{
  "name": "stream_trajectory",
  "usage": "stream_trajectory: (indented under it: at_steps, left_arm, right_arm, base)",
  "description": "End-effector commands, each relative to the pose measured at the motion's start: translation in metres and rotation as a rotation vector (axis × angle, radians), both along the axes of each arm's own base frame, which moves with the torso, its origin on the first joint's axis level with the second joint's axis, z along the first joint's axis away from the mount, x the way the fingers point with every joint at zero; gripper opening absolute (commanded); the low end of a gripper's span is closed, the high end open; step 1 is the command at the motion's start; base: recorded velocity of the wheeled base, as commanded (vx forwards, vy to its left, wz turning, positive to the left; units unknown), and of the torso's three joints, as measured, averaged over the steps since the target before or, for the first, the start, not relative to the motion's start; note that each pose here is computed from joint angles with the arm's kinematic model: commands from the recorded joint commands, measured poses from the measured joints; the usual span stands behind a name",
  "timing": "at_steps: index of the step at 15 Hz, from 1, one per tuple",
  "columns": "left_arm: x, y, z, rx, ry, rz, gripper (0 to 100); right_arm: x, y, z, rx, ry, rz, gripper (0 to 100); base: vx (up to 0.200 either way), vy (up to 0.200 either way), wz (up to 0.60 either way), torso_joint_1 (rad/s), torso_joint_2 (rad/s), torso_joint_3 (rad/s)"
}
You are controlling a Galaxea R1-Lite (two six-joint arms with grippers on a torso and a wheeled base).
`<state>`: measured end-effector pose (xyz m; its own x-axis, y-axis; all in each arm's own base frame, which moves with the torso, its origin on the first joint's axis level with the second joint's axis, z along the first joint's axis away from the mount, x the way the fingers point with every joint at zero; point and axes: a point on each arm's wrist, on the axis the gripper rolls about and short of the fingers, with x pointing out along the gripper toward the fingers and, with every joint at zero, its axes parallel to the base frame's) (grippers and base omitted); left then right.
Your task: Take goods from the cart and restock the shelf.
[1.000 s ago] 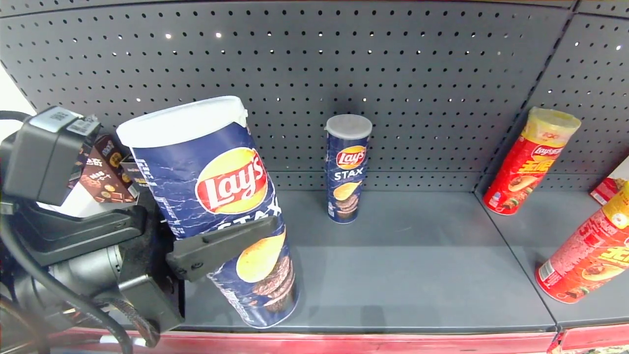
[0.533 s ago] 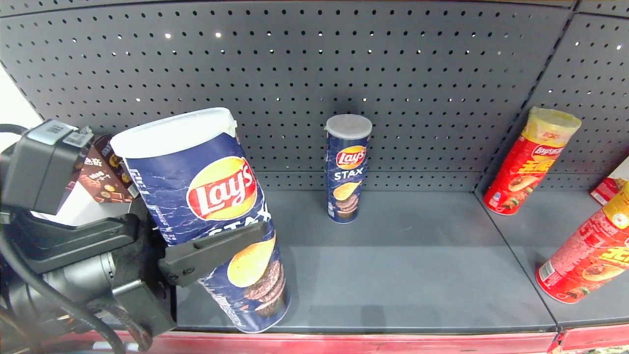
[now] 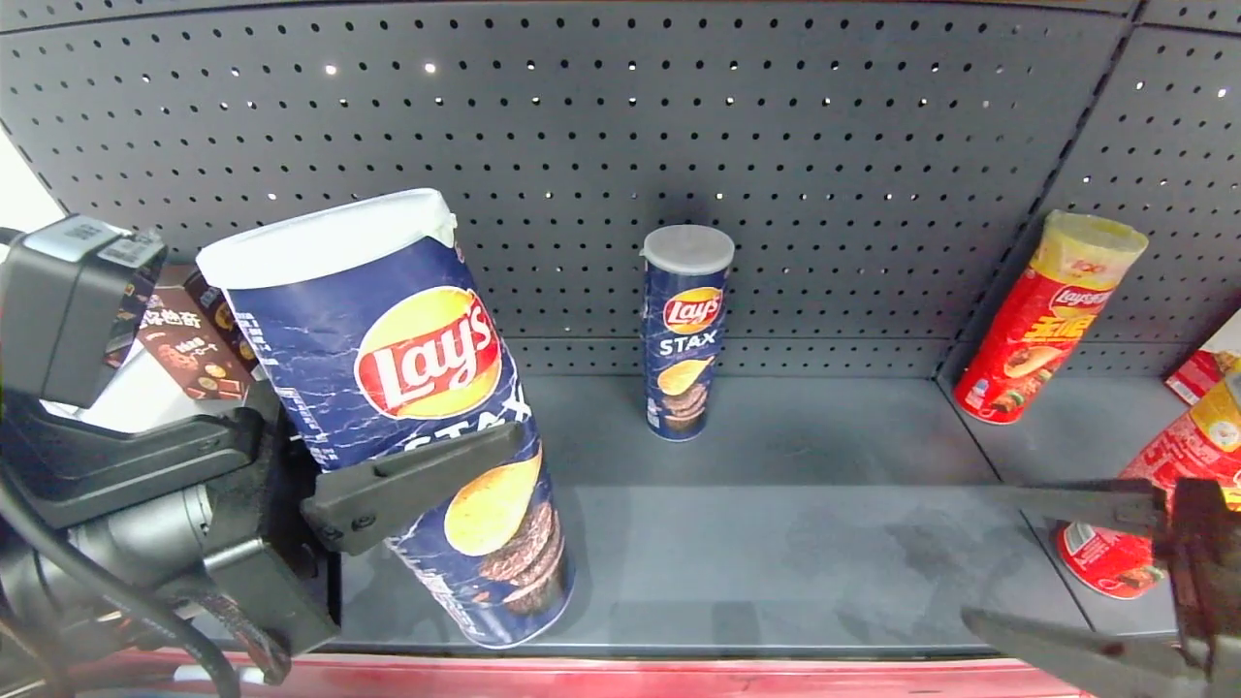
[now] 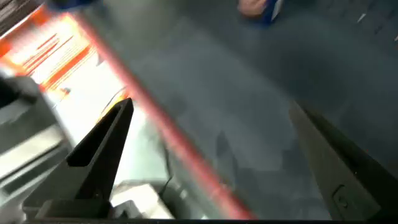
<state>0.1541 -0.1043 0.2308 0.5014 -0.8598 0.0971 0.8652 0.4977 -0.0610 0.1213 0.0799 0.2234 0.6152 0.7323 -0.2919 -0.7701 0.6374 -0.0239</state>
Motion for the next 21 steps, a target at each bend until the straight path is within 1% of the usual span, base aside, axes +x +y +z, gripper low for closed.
stream_trajectory:
  at_steps: [1, 3, 4, 5, 6, 10, 12, 13, 16, 18, 21]
  left_arm:
    - [0.000, 0.000, -0.002, 0.001, 0.010, 0.000, 0]
    - [0.000, 0.000, -0.001, 0.001, 0.008, -0.002, 0]
    - [0.000, 0.000, -0.001, 0.001, 0.008, -0.002, 0]
    - [0.000, 0.000, -0.002, 0.003, 0.012, -0.002, 0]
    - [0.000, 0.000, -0.003, 0.003, 0.015, -0.002, 0]
    - [0.000, -0.001, -0.003, 0.003, 0.015, -0.005, 0]
    - [0.001, -0.001, -0.002, -0.003, 0.023, -0.007, 0]
    - [0.001, -0.001, 0.000, -0.014, 0.029, -0.011, 0]
    - [0.001, -0.001, 0.002, -0.027, 0.039, -0.019, 0]
    - [0.002, 0.001, 0.001, -0.023, 0.040, -0.038, 0]
    - [0.005, 0.005, 0.001, -0.021, 0.040, -0.031, 0]
  right_arm:
    - [0.054, 0.020, -0.012, -0.013, 0.022, -0.050, 100]
    - [0.074, 0.030, -0.006, 0.004, 0.017, -0.039, 100]
    - [0.074, 0.030, -0.006, 0.004, 0.017, -0.039, 100]
    - [0.098, 0.042, 0.003, 0.019, 0.000, -0.035, 100]
    - [0.106, 0.046, 0.005, 0.030, -0.015, -0.028, 100]
    - [0.168, 0.051, 0.017, 0.147, -0.172, 0.139, 100]
    - [0.188, 0.057, 0.019, 0.185, -0.233, 0.292, 100]
    - [0.192, 0.059, 0.017, 0.192, -0.239, 0.343, 100]
    - [0.203, 0.064, 0.005, 0.192, -0.226, 0.361, 100]
    - [0.211, 0.067, 0.000, 0.190, -0.217, 0.359, 100]
    - [0.223, 0.071, -0.012, 0.184, -0.190, 0.356, 100]
  base:
    - [0.000, 0.000, 0.00, 0.000, 0.00, 0.000]
    - [0.000, 0.000, 0.00, 0.000, 0.00, 0.000]
    - [0.000, 0.000, 0.00, 0.000, 0.00, 0.000]
    - [0.000, 0.000, 0.00, 0.000, 0.00, 0.000]
    - [0.000, 0.000, 0.00, 0.000, 0.00, 0.000]
    - [0.000, 0.000, 0.00, 0.000, 0.00, 0.000]
    - [0.000, 0.000, 0.00, 0.000, 0.00, 0.000]
    - [0.000, 0.000, 0.00, 0.000, 0.00, 0.000]
    - [0.000, 0.000, 0.00, 0.000, 0.00, 0.000]
    - [0.000, 0.000, 0.00, 0.000, 0.00, 0.000]
    - [0.000, 0.000, 0.00, 0.000, 0.00, 0.000]
